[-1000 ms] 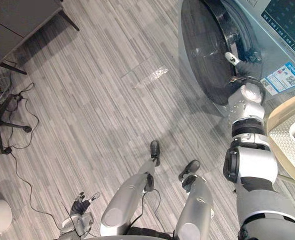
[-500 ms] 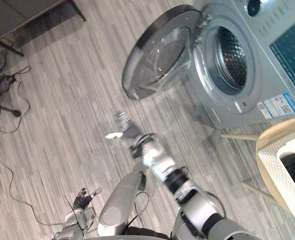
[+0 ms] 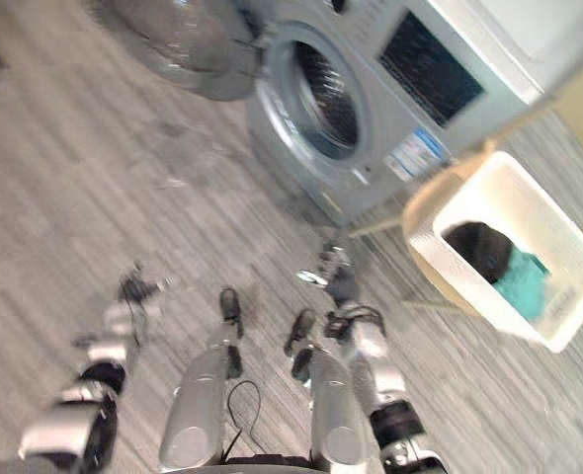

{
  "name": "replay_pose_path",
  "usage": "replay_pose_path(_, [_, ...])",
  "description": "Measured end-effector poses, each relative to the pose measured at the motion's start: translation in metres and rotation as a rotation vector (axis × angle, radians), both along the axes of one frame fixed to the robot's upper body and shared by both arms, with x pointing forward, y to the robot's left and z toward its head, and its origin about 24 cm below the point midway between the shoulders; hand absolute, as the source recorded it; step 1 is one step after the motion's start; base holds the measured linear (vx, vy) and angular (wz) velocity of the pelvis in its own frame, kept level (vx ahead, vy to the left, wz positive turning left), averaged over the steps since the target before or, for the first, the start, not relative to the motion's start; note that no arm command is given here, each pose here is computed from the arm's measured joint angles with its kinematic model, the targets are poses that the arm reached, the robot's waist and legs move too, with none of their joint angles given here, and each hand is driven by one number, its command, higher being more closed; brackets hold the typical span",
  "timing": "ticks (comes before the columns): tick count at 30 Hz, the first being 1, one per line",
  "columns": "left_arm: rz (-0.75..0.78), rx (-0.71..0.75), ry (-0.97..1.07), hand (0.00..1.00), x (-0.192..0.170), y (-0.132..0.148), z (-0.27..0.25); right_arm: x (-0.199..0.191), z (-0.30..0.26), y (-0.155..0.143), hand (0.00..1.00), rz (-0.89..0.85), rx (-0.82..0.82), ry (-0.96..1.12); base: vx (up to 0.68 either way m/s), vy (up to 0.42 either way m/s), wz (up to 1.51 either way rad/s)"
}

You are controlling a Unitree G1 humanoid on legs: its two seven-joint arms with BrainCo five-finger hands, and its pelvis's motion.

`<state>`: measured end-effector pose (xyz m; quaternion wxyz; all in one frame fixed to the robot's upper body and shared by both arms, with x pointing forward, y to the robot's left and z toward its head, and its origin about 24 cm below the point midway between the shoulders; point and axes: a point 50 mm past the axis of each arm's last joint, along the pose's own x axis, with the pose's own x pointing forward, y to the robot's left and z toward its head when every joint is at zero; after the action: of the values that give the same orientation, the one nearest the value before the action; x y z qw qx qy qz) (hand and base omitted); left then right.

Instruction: Pick up the laundry basket with both hands and put the clothes into the washing machine.

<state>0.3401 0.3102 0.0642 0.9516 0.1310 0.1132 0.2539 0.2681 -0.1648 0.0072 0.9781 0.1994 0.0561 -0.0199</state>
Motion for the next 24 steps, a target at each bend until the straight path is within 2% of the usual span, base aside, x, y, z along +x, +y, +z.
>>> replay_pose_path(4, [0.092, 0.099, -0.212, 0.0, 0.019, 0.044, 0.107, -0.025, -0.018, -0.041, 0.0, -0.16, 0.007, 0.071, -0.04, 0.019, -0.58])
replay_pose_path(9, [0.098, 0.076, -0.419, 0.0, 0.021, 0.052, 0.183, -0.054, -0.038, -0.056, 0.0, -0.282, 0.079, 0.142, 0.02, -0.004, -0.32])
replay_pose_path(11, [0.097, 0.044, -0.457, 0.0, 0.022, 0.049, 0.189, -0.061, -0.042, -0.059, 0.0, -0.319, 0.103, 0.156, 0.08, -0.006, -0.17])
replay_pose_path(12, [0.128, -0.028, -0.457, 0.0, 0.023, 0.05, 0.183, -0.069, -0.044, -0.062, 0.0, -0.349, 0.117, 0.163, 0.12, 0.006, -0.23])
replay_pose_path(20, [0.063, -0.132, -0.509, 0.0, 0.034, 0.027, 0.185, -0.067, -0.014, -0.066, 0.0, -0.364, 0.132, 0.022, 0.11, 0.043, -0.12])
replay_pose_path(24, [0.07, -0.157, -0.572, 0.0, 0.032, 0.025, 0.196, -0.075, -0.018, -0.063, 0.0, -0.373, 0.145, 0.039, 0.13, 0.046, -0.13])
